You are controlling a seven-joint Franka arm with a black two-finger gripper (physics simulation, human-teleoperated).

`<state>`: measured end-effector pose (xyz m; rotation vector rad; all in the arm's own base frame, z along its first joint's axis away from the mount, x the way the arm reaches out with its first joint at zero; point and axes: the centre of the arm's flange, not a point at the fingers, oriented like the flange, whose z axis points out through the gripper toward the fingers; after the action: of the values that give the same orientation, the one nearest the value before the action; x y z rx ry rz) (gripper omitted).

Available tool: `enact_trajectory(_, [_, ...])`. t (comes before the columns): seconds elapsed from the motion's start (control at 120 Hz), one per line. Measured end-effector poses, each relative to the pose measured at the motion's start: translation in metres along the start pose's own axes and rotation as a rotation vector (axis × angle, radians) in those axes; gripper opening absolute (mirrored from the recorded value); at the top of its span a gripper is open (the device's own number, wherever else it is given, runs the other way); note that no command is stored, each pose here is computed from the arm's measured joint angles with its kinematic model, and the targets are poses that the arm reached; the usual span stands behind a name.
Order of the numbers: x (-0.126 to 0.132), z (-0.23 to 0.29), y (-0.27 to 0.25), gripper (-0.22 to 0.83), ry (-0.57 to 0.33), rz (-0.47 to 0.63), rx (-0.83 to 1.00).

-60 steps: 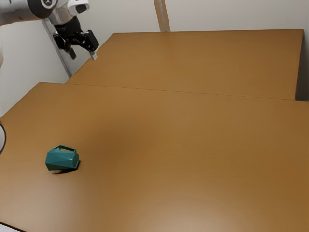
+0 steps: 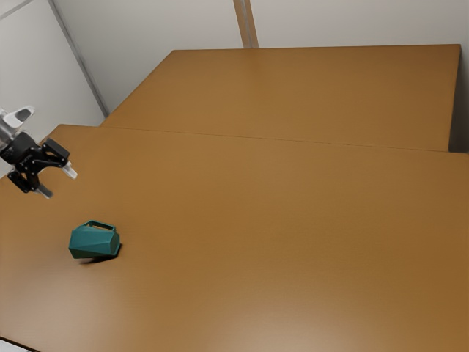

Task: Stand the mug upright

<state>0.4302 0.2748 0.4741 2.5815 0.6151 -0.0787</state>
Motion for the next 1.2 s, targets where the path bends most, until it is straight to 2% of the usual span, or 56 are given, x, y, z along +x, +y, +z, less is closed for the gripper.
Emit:
enact_trajectory(0.175, [0.019, 0.040, -0.087, 0.60, -0.007, -0.030, -0.055])
enact_trajectory(0.358, [0.041, 0.090, -0.120, 0.60, 0.003, 0.019, -0.167])
enact_trajectory(0.508, [0.036, 0.096, -0.157, 0.60, 0.068, 0.030, -0.273])
enact_trajectory(0.867, [0.018, 0.135, -0.164, 0.60, 0.099, 0.160, -0.407])
enact_trajectory(1.2, [0.009, 0.129, -0.155, 0.60, 0.154, 0.278, -0.445])
